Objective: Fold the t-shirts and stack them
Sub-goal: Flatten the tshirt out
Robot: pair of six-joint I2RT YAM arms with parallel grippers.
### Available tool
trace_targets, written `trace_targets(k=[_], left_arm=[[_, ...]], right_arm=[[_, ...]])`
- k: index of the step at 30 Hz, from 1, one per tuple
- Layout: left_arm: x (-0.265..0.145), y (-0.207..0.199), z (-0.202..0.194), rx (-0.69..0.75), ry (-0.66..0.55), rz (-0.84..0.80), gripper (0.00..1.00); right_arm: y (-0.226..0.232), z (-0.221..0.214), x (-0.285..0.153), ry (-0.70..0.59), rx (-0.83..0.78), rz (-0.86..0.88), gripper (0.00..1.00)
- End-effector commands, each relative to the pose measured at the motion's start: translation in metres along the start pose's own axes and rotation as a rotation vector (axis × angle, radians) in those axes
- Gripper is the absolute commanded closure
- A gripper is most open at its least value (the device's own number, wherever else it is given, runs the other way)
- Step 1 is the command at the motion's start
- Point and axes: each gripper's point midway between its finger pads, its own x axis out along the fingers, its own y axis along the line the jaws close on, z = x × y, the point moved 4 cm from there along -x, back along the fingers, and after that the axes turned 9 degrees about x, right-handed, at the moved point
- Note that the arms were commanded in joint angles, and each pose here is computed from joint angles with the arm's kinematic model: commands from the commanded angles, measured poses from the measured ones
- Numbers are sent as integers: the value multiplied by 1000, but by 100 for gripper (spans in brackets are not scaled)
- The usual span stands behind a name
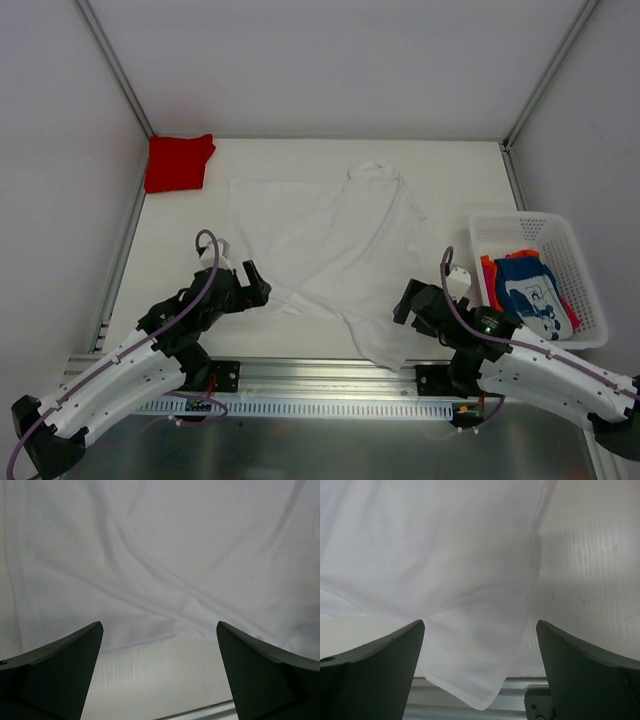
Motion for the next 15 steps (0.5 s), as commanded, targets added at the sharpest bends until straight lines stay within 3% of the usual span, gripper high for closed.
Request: trace_targets(k=[1, 7, 15], left_arm=[[-8, 8, -65, -96, 273, -18, 1], [-9, 8, -70, -103, 280, -35, 1], [-12, 6, -68, -93, 260, -62, 1]], right_arm=[[-14, -36, 3, 100, 53, -48, 1], [-28, -70, 7, 99, -127, -294, 0], [2, -97, 5, 118, -144, -251, 0]])
